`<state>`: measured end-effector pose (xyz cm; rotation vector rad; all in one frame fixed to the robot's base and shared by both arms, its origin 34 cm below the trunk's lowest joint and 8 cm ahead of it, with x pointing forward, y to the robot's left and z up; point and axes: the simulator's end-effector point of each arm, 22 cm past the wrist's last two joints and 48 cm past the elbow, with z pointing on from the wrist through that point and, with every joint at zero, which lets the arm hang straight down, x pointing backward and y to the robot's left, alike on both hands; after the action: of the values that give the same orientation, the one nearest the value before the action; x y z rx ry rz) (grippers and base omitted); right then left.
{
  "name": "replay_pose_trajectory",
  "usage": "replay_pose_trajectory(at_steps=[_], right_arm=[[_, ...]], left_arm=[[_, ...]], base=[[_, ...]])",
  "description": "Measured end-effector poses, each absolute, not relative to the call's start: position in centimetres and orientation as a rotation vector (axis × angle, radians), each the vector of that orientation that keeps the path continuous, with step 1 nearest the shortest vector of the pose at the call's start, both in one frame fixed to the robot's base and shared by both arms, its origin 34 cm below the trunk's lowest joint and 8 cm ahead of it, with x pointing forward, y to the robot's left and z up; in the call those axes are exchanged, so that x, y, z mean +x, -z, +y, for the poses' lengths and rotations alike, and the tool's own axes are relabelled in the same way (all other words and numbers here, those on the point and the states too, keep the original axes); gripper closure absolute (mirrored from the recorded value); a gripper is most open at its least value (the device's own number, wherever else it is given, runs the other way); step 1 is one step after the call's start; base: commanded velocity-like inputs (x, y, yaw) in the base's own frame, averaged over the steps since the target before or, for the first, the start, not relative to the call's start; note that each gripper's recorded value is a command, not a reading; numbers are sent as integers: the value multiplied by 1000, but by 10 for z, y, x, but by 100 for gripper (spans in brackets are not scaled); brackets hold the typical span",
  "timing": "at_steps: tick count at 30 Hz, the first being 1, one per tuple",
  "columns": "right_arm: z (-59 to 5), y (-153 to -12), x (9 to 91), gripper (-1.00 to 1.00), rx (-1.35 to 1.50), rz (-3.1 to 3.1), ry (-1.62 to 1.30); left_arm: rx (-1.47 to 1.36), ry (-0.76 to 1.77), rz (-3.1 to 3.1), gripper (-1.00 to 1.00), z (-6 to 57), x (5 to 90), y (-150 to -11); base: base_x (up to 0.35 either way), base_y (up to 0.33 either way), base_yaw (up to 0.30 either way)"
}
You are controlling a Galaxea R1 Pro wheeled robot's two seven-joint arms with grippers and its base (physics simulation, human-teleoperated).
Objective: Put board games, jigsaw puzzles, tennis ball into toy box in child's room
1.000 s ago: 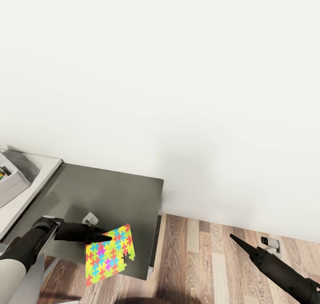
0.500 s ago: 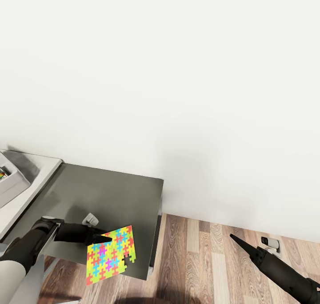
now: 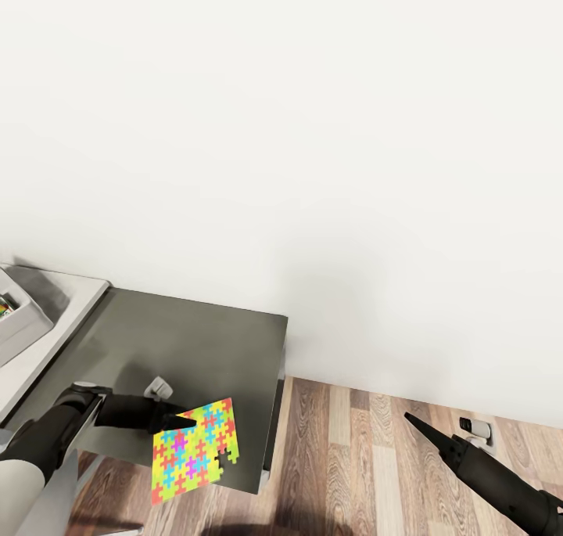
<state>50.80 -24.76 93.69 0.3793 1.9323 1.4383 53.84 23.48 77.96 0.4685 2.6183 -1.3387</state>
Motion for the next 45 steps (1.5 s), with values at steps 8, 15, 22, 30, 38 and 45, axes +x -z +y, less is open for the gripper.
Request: replay_pose_trajectory(at_steps=[8,15,22,30,38,45], right_arm=[[-247,-936,508,-100,381,1933,-1439],[-247,-936,508,-100,384,1931,-1440],[-245,-937,508,-100,384,1927,-1442],[-245,-937,509,-100,382,1924,-1439],[-243,-943,511,-100,357,1911,-1438],[-239,-957,515,-100,312,1890,-1434]], left_arm=[[513,1478,2533,-100,222,541,-812],[441,1457,2487,-100,237,558,-824],[367,1426,2416,-100,253,578,-837],[350,1483,2344,-100,252,583,-856],[384,1483,2310,-100,248,590,-869],[398,1478,2296,-100,246,593,-874]], base=[[0,0,0],[0,0,0],[0,0,0],[0,0,0],[0,0,0],[-23,0,4]])
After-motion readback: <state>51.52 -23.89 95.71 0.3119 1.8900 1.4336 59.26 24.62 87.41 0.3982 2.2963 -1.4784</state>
